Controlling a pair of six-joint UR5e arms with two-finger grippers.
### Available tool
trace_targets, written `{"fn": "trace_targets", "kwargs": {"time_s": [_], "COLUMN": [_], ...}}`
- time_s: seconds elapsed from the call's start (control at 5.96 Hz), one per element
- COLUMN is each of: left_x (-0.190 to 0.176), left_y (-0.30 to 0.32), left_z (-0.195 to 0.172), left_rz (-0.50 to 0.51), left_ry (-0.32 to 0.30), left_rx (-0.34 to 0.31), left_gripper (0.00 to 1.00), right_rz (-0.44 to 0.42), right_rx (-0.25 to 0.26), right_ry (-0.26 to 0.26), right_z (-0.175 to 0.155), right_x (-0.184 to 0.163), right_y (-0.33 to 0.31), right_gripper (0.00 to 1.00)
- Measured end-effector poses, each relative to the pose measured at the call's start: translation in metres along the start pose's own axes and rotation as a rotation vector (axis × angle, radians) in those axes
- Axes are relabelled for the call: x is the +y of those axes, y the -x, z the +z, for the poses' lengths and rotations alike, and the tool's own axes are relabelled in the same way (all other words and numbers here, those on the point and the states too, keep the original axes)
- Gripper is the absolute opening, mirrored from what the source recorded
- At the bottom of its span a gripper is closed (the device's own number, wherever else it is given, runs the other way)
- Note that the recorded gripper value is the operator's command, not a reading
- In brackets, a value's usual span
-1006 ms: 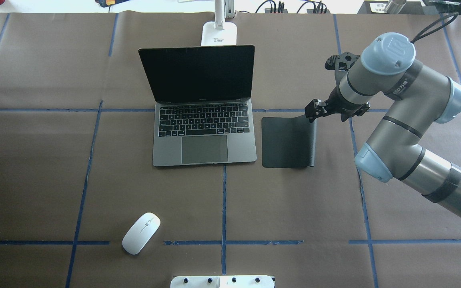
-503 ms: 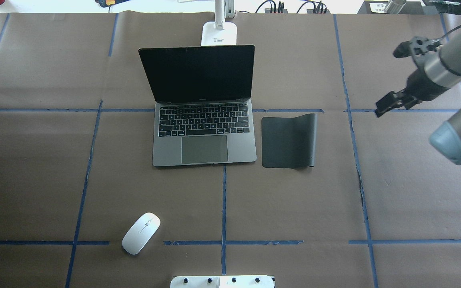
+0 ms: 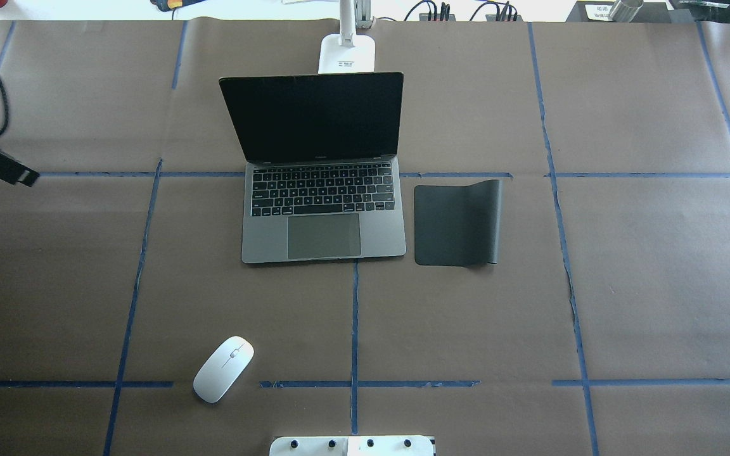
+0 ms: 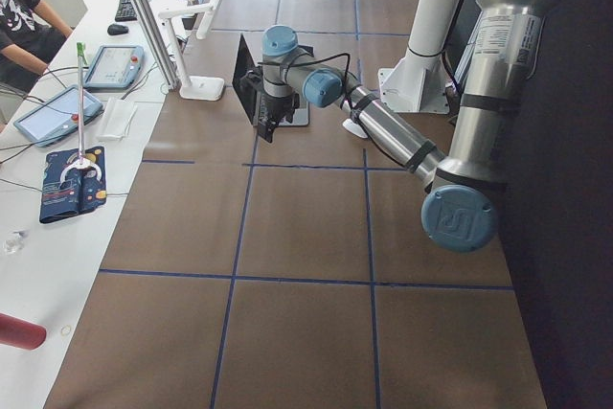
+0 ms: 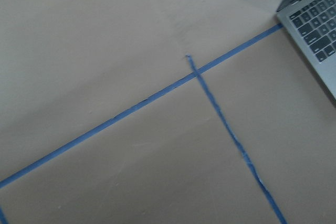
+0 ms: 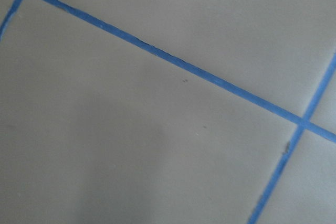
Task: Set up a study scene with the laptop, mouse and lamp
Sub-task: 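Release the mouse pad and withdraw the right gripper, then move the left gripper down and grasp the white mouse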
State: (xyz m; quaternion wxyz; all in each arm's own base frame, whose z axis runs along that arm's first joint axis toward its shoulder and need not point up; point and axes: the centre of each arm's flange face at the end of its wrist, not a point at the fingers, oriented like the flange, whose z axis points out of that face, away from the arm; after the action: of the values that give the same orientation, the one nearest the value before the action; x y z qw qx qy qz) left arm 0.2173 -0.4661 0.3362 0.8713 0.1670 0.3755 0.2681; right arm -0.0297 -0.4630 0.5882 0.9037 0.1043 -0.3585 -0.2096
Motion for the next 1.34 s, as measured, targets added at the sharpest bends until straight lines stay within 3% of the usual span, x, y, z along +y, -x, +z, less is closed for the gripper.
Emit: {"fn": "trace_targets", "kwargs": {"time_s": [0.34,0.67,1.34], "left_x": [-0.017,0.008,0.06], "left_y": [-0.122,-0.214,-0.294], "left_z": [0.061,0.107,0.148], "left_rz": [0.064,0.108,0.082], "left_ry": [0.025,0.02,0.059], "left_rx": [-0.019,-0.019,0.013], "left_gripper": [1.0,1.0,1.0], "right_rz": [-0.009,-0.001,0.008], "right_rx": [0.014,0.016,0.016], "right_ry": [0.006,0.008,0.007], "right_z": [-0.004,-0.004,-0.005], "right_x": [0.047,0.053,0.053], "right_y": [-0.03,-0.033,-0.034], "right_gripper": [1.0,1.0,1.0]}}
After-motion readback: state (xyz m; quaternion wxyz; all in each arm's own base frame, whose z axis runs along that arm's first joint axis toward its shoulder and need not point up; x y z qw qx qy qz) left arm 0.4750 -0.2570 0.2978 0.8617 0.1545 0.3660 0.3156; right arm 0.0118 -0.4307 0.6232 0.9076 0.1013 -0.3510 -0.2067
